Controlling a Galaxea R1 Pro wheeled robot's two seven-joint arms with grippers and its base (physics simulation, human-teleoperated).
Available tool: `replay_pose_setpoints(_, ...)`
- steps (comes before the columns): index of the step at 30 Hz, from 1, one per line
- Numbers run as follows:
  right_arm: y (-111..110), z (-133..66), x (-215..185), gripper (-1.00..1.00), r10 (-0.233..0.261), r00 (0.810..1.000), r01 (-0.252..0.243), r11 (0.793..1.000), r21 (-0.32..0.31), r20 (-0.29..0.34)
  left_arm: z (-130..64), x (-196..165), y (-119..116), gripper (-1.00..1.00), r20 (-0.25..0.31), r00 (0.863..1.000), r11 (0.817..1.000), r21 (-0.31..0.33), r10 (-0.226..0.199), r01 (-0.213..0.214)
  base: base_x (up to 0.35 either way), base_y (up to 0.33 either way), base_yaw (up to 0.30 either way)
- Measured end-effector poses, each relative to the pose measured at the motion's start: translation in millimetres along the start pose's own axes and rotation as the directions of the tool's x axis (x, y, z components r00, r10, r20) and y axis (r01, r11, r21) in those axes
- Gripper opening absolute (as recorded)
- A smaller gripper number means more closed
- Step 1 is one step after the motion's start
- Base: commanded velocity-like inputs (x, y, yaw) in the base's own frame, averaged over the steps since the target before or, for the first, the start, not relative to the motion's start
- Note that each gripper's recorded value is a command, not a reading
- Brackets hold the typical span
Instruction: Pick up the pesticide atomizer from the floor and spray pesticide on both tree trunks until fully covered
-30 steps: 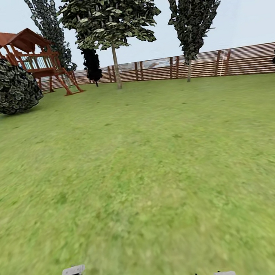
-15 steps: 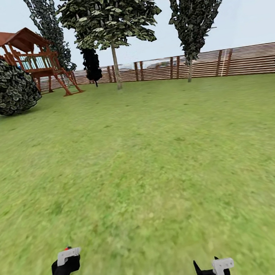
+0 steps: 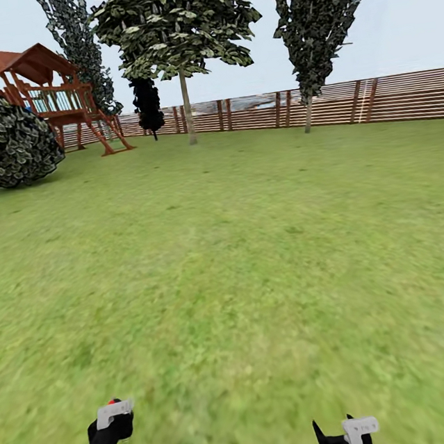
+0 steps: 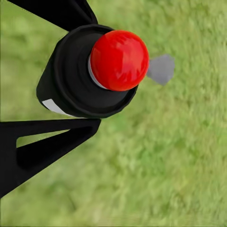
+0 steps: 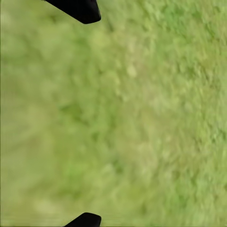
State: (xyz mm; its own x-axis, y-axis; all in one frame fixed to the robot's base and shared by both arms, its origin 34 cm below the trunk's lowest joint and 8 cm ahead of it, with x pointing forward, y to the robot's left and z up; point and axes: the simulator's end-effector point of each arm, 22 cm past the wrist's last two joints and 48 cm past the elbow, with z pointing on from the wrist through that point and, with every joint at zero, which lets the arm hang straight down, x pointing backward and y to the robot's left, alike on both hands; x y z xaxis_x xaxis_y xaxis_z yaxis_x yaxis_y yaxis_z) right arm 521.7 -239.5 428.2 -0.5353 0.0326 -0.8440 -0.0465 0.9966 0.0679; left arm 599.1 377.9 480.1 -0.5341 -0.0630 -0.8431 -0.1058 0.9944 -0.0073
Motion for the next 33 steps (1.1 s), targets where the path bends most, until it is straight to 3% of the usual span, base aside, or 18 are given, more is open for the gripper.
replay_pose_setpoints(33, -0.3, 0.0, 0.0, 1.00, 0.000, 1.000, 0.000, 1.000, 0.001, 0.000, 0.2, -3.0, 1.7, -1.00, 0.008, 1.000, 1.000, -0.004, -0.003, 0.003, 0.337, 0.001, 0.011)
